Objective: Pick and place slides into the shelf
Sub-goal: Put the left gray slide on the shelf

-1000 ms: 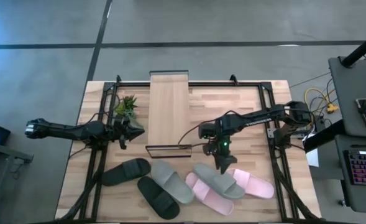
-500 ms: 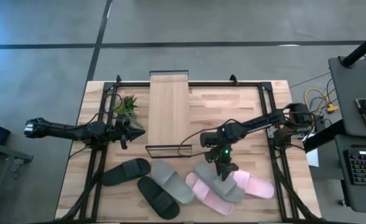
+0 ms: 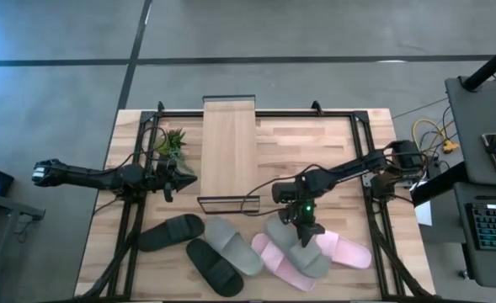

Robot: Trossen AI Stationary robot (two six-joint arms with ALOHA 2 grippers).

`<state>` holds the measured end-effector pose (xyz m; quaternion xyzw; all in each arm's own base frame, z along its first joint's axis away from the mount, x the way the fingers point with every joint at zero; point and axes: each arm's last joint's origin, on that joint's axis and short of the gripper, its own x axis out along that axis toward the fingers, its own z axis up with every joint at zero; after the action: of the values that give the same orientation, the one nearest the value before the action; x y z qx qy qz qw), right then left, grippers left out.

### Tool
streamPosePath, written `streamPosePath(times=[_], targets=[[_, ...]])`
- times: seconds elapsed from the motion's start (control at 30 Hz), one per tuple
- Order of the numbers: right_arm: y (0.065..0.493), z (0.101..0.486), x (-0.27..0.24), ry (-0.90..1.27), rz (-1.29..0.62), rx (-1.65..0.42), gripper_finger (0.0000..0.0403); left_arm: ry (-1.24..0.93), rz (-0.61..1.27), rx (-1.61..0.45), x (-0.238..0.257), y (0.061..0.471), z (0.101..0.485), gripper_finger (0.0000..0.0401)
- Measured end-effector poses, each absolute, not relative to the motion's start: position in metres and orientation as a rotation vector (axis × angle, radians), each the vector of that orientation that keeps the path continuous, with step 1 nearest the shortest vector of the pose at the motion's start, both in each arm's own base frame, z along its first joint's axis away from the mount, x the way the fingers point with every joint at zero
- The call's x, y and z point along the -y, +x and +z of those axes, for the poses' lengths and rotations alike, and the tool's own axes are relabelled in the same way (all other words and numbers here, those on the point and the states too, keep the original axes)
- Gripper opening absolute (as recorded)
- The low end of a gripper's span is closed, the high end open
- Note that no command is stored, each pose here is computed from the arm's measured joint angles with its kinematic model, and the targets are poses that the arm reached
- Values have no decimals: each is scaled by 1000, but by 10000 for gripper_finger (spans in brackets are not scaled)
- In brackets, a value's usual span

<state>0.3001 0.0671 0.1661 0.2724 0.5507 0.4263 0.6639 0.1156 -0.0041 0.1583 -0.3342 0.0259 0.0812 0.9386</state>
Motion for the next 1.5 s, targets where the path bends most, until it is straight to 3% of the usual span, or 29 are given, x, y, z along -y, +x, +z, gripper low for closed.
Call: streamPosePath(times=[0.1, 0.3, 0.57, 0.63, 0.73, 0.83, 0.93, 1.03, 1.17, 1.37, 1.5], targets=[[300, 167, -68, 643, 965, -1254, 18, -683, 165, -52, 4, 116, 158, 0], [290, 189, -66, 689, 948, -1251, 13, -683, 165, -52, 4, 116, 158, 0], [249, 263, -57, 784, 921, -1158, 12, -682, 165, -51, 4, 116, 159, 0], [237, 285, -49, 764, 814, -1059, 12, -683, 163, -45, 4, 116, 159, 0], [226, 317, -29, 744, 491, -801, 14, -685, 161, -37, 4, 116, 160, 0], [222, 340, -5, 854, 190, -475, 18, -690, 152, -8, 4, 116, 163, 0], [226, 354, 15, 980, 29, -152, 20, -694, 161, 33, 3, 116, 166, 0], [239, 358, 30, 1127, -198, 121, 21, -696, 171, 53, 3, 116, 168, 0], [273, 341, 49, 1263, -396, 298, 22, -695, 173, 48, 3, 116, 167, 0], [347, 329, 73, 1389, -292, 306, 22, -695, 173, 48, 3, 116, 167, 0], [388, 327, 83, 1398, -389, 245, 22, -696, 171, 52, 3, 116, 167, 0]])
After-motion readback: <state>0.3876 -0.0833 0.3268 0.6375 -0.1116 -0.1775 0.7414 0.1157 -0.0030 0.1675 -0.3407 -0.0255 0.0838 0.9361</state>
